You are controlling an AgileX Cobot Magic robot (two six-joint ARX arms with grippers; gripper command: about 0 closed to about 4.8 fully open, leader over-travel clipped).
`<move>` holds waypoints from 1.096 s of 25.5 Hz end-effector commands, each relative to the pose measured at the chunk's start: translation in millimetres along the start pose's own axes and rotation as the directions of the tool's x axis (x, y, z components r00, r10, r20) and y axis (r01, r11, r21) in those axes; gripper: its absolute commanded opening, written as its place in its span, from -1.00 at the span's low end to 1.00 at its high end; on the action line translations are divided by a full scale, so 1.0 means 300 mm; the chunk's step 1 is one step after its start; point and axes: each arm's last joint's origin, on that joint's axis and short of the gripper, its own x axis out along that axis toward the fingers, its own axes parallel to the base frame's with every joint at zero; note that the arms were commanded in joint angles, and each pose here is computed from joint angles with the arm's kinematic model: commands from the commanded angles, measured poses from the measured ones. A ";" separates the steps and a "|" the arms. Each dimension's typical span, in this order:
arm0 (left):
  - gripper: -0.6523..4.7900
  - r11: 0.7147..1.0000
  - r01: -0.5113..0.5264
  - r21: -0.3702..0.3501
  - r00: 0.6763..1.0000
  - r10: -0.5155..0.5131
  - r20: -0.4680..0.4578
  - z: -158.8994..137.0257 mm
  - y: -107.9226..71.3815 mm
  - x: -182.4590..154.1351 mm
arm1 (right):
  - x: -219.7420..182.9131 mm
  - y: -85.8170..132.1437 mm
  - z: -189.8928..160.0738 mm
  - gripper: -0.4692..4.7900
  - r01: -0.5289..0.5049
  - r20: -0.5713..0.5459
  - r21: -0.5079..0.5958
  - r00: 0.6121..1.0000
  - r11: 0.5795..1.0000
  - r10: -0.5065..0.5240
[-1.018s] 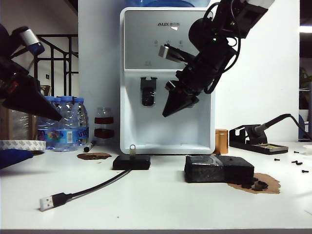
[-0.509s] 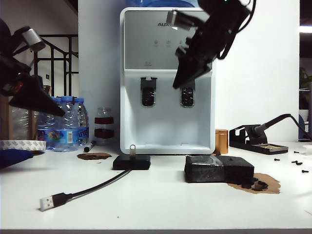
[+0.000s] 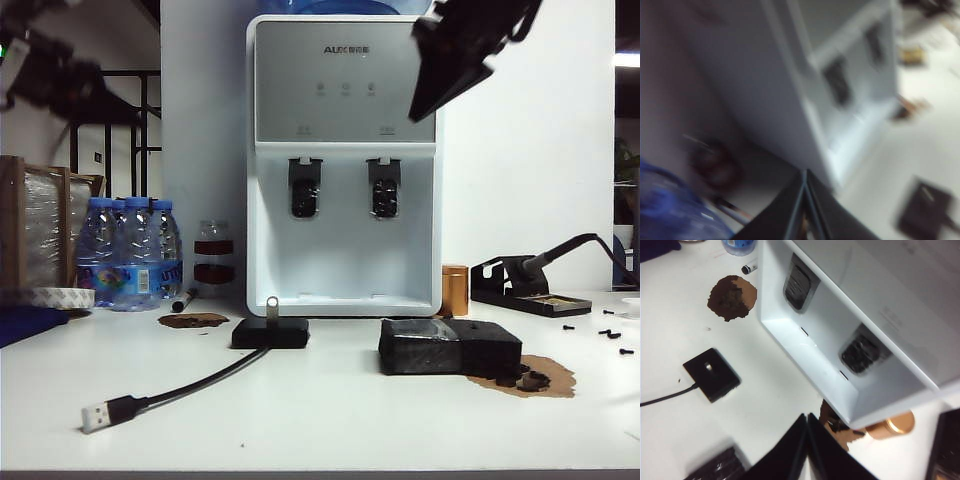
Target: Take the USB flash drive out of the black sponge and insert it into the slot on top of the black USB adpator box.
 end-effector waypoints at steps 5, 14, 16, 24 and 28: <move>-0.78 0.942 -0.315 -0.119 0.925 0.333 0.185 0.158 0.039 -0.091 | -0.134 0.020 -0.079 -0.83 0.118 0.145 0.045 0.982 0.992 -0.123; -0.78 0.791 -0.517 -0.327 0.823 0.565 0.063 0.270 -0.028 -0.274 | -0.242 -0.012 -0.283 -0.83 0.258 0.345 0.282 0.871 0.924 -0.348; -0.78 0.775 -0.527 -0.350 0.833 0.552 -0.032 0.280 -0.080 -0.341 | -0.264 -0.013 -0.327 -0.83 0.273 0.352 0.330 0.853 0.904 -0.386; -0.78 0.720 -0.569 -0.397 0.811 0.571 -0.127 0.326 -0.238 -0.552 | -0.292 0.052 -0.469 -0.83 0.335 0.394 0.433 0.765 0.837 -0.510; -0.78 0.722 -0.570 -0.391 0.797 0.602 -0.048 0.362 -0.322 -0.664 | -0.294 0.107 -0.533 -0.83 0.351 0.437 0.482 0.698 0.803 -0.568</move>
